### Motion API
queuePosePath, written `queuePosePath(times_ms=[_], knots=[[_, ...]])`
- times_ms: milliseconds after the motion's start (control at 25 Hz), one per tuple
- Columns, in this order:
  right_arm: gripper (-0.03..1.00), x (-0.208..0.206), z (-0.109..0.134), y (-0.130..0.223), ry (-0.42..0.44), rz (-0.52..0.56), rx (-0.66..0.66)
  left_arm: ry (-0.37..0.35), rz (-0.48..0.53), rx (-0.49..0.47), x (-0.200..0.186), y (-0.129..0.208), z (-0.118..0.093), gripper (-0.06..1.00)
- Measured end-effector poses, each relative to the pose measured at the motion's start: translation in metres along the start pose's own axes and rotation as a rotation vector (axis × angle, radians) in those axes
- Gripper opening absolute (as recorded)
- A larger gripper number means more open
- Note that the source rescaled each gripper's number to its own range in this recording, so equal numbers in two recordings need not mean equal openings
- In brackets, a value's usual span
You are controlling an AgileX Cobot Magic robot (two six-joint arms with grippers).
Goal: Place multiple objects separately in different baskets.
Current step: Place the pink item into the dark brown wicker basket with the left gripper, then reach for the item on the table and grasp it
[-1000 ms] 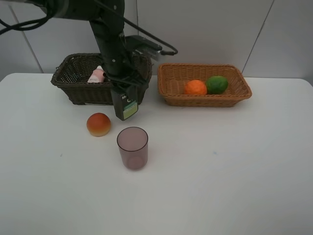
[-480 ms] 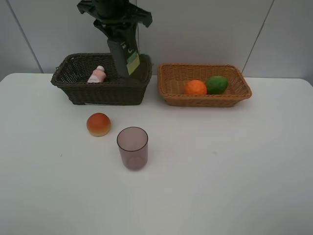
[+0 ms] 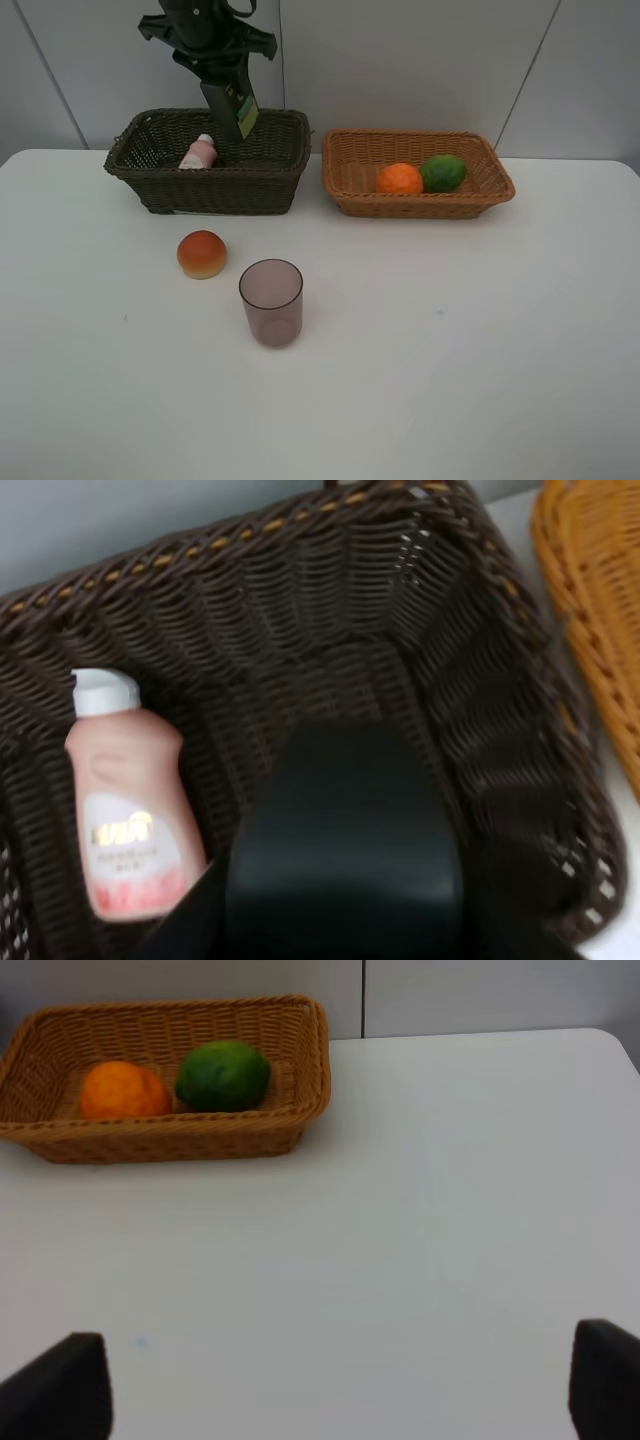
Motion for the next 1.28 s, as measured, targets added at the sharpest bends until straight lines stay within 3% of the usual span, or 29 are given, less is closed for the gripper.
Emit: queuePosePath(times_ms=[400,760,840,1000,1280], knots=[[0.97,0.000,0.000,0.000,0.000,0.000,0.000,-0.029,0.088,0.017,0.082,0.017,-0.002,0.48],[0.97,0.000,0.000,0.000,0.000,0.000,0.000,-0.024,0.082,0.023,0.092,0.019,-0.002,0.48],[0.97,0.000,0.000,0.000,0.000,0.000,0.000,-0.022,0.078,0.025,0.093,0.018,-0.003,0.58],[0.97,0.000,0.000,0.000,0.000,0.000,0.000,-0.016,0.063,0.025,0.092,0.017,-0.003,0.91],[0.97,0.000,0.000,0.000,0.000,0.000,0.000,-0.015,0.059,0.025,0.091,0.016,-0.003,0.97]])
Point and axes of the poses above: a point on each arm's last joint axis where the gripper is mounted, x pointing out along that axis toward the gripper, z along the wrist's bending axis when the last joint is at zero, y = z × x, the point moved 1 cm from there along x, pointing out along that axis toward the gripper, and after that the axes turned 13 degrees about -x, right-handed, at the moved point
